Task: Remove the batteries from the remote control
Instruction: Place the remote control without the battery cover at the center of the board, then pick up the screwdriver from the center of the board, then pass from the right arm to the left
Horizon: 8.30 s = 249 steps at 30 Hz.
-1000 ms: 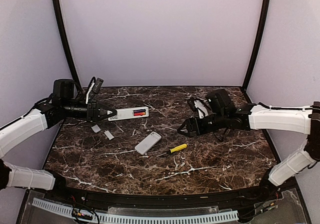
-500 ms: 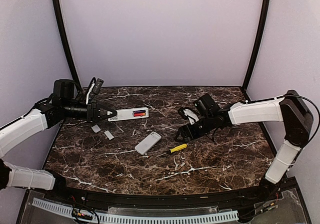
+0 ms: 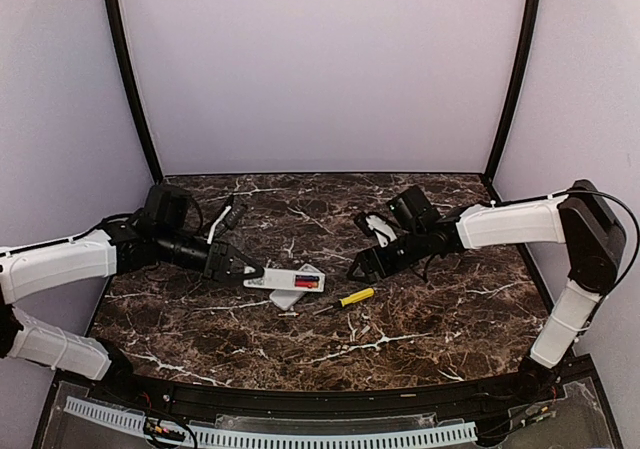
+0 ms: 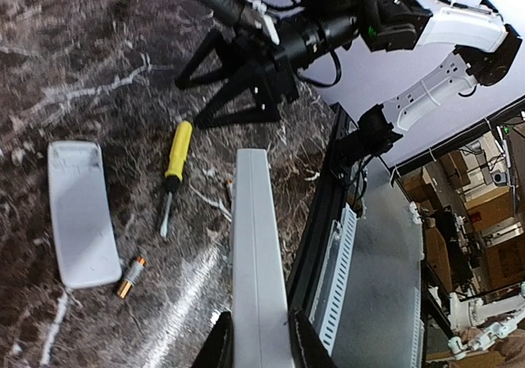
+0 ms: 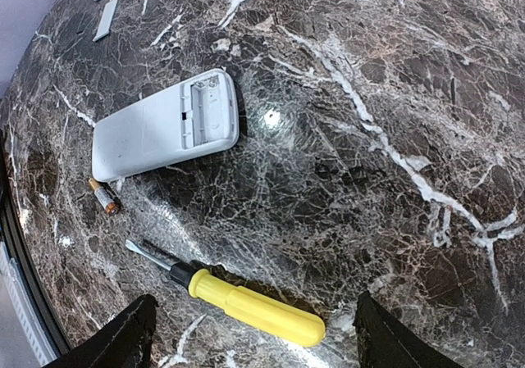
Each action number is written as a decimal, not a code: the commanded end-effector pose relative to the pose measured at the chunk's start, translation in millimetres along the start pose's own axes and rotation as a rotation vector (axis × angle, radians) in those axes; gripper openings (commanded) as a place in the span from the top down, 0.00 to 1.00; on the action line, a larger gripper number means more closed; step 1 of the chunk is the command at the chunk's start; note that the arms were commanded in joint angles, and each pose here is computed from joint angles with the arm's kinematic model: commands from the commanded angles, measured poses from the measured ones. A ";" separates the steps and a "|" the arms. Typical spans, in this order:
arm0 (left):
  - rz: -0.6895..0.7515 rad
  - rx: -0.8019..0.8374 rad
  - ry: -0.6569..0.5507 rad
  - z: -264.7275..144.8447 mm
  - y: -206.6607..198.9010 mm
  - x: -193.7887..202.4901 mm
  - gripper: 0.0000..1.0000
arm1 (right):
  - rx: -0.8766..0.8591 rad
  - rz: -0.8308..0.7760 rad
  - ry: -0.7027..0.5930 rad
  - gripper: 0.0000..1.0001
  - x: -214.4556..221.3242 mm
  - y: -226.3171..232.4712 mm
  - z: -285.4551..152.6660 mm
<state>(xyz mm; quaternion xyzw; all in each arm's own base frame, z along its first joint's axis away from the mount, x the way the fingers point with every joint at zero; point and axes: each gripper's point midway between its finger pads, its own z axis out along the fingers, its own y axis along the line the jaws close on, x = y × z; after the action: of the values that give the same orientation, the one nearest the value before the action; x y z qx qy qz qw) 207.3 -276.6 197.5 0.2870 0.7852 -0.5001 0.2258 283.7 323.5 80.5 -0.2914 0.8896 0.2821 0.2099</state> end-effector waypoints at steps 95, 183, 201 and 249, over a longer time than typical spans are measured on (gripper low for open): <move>0.052 -0.802 -0.390 -175.2 85.8 -115.5 0.01 | 0.191 0.615 -0.201 0.19 0.8 -3.8 -72.5; 0.052 -0.792 -0.482 -179.0 93.5 -102.2 0.08 | 0.067 0.746 -0.134 1.00 -63.2 13.8 54.3; -0.147 -0.474 -0.554 -71.6 39.9 -70.3 0.11 | -0.161 0.569 -0.409 1.00 -153.9 61.7 -38.5; -0.115 -0.093 -0.306 104.7 -36.2 -85.2 0.67 | -0.301 0.402 -0.645 1.00 -159.3 149.2 -133.4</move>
<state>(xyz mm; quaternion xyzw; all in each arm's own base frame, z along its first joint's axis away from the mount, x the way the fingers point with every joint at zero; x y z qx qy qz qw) 248.2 -400.2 231.7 0.1509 0.7770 -0.5226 0.3167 286.1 402.3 306.4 -0.0296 0.7833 0.4998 0.3684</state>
